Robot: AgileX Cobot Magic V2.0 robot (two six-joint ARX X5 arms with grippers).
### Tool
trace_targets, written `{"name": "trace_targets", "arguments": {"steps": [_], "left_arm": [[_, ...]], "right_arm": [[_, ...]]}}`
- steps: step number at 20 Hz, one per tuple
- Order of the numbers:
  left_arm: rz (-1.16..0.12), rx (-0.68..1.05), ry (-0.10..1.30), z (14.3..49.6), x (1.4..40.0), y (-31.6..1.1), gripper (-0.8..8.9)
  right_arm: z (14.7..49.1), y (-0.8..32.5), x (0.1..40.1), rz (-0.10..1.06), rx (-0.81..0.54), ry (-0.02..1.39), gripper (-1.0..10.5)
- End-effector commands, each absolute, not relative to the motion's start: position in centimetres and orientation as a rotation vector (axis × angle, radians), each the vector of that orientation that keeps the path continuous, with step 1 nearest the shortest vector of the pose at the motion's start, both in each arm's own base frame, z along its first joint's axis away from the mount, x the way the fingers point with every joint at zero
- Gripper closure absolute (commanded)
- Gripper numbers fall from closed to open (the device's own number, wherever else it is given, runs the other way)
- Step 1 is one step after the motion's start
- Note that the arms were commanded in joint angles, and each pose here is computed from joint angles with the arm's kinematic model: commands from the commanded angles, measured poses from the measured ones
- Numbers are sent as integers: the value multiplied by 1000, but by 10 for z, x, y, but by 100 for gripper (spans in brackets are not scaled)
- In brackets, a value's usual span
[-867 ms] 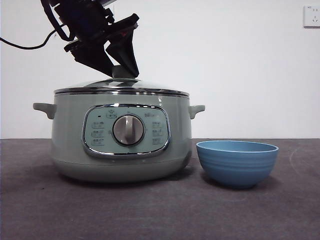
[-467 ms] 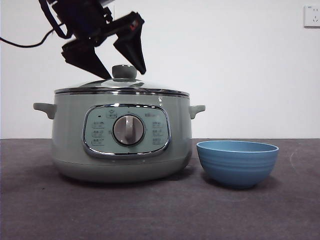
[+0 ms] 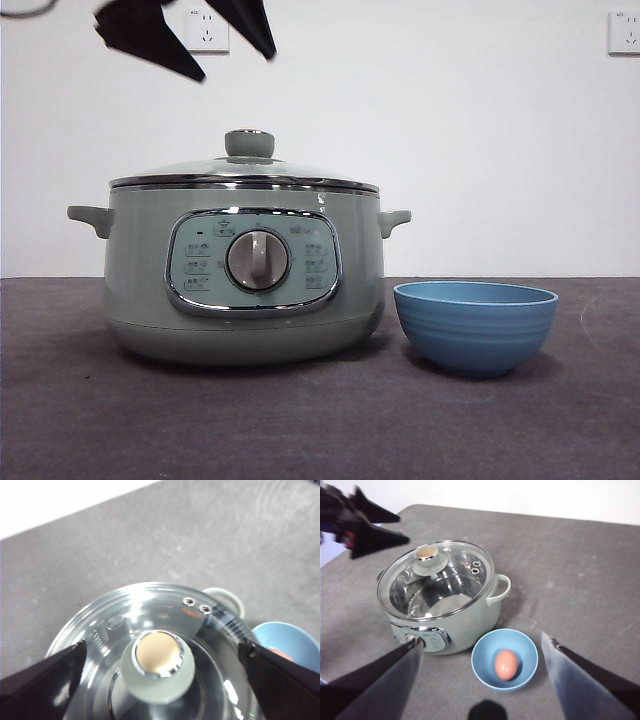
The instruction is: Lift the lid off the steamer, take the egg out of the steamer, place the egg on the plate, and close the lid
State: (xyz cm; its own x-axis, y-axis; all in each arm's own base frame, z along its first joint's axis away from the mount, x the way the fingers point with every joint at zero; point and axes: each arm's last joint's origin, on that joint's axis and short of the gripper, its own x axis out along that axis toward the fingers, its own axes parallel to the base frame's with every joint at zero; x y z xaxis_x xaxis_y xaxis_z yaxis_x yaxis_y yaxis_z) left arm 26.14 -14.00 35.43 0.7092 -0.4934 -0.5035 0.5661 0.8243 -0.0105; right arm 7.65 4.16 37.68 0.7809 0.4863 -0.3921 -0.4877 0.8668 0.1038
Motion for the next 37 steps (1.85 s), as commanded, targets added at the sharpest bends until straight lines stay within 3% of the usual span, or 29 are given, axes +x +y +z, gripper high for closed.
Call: {"name": "trace_targets", "arguments": {"steps": [1,7,13,14,15,16,17,18,37], "left_arm": [[-600,139,501,366,244,-133,302],[-621,136,530,388,194,-110,309],[-736,61,605,398,147,-89,326],[-757,47,625,399,138,-84,404],[-768,41,646,399,129,-80,545],[-771,41,660,399,124,-78,690],[-770,42,680,398,120,-76,840],[-769,45,700,396,119,-75,821],[-762,50,727,394,118,-74,818]], "right_arm": [[374,42,76,525,2,444,536],[365,44,75,601,-1,570,537],[354,47,76,665,-6,718,541],[352,48,76,682,-2,756,541],[349,48,76,697,1,793,558],[348,48,76,694,-2,819,648],[346,49,77,688,-5,841,846],[346,49,78,691,-12,846,968],[344,51,82,684,-15,861,946]]}}
